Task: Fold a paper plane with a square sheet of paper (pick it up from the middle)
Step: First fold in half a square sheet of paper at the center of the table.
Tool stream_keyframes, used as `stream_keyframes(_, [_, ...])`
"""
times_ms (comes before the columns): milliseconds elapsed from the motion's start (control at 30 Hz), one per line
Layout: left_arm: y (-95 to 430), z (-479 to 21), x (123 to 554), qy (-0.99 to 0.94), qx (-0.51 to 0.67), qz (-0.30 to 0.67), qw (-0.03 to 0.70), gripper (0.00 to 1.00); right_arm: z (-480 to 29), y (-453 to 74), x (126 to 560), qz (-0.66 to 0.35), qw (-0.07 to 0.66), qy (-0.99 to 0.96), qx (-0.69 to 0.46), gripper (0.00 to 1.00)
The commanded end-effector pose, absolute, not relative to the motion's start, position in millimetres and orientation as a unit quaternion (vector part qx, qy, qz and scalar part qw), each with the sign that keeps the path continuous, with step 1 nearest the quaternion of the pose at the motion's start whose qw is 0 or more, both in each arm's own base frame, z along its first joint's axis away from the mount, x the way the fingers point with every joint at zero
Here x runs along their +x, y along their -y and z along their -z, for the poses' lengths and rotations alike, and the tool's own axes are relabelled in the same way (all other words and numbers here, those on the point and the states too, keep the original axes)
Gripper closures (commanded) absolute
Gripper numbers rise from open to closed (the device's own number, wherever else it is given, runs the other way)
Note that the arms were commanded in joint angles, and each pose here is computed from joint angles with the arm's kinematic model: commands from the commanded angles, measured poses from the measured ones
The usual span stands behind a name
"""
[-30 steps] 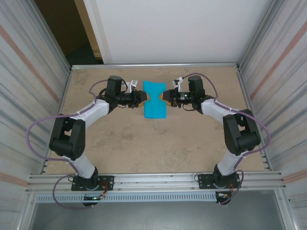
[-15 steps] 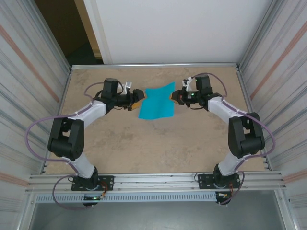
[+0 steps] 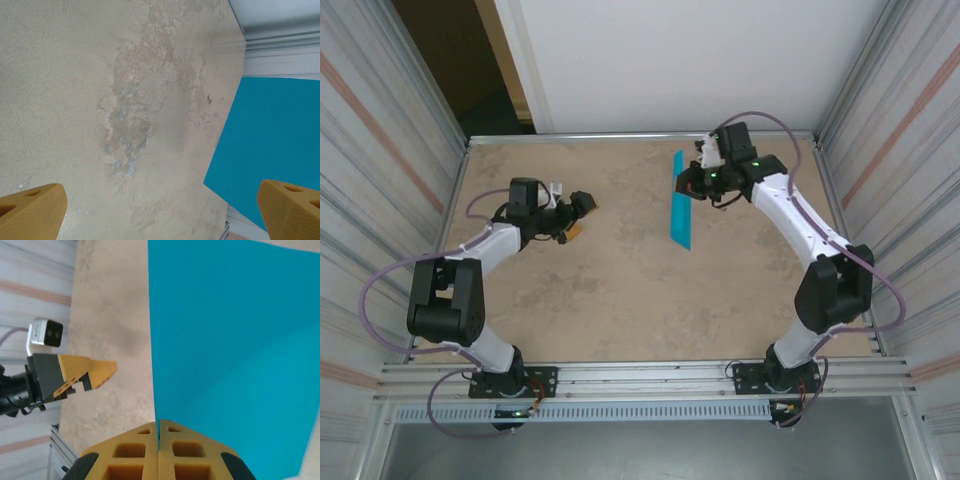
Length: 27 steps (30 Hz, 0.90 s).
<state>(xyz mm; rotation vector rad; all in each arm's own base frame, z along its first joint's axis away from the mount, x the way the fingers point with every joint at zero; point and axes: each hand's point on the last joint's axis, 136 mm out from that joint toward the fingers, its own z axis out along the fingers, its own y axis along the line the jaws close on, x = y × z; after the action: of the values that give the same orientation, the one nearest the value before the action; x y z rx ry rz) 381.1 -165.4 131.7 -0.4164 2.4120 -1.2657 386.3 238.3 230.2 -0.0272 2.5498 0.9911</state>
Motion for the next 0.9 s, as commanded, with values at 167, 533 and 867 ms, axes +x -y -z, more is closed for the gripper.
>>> stream_keyframes(167, [176.2,-129.3,375.5,-0.854,-0.129,0.469,0.187,0.03,-153.5,-311.1,383.7,-0.402,0.09,-0.911,-0.006,1.0])
stream_keyframes(533, [233.0,-98.6,356.1,-0.882,-0.066,0.451,0.121,0.11,-87.8,-298.0,389.7,-0.448,0.034,-0.892,0.048,1.0])
stream_keyframes(867, [265.5,-81.8,357.2,-0.905,-0.038,0.412,0.103,0.17,-62.5,-297.3,392.2,-0.446,0.005,-0.895,0.031,1.0])
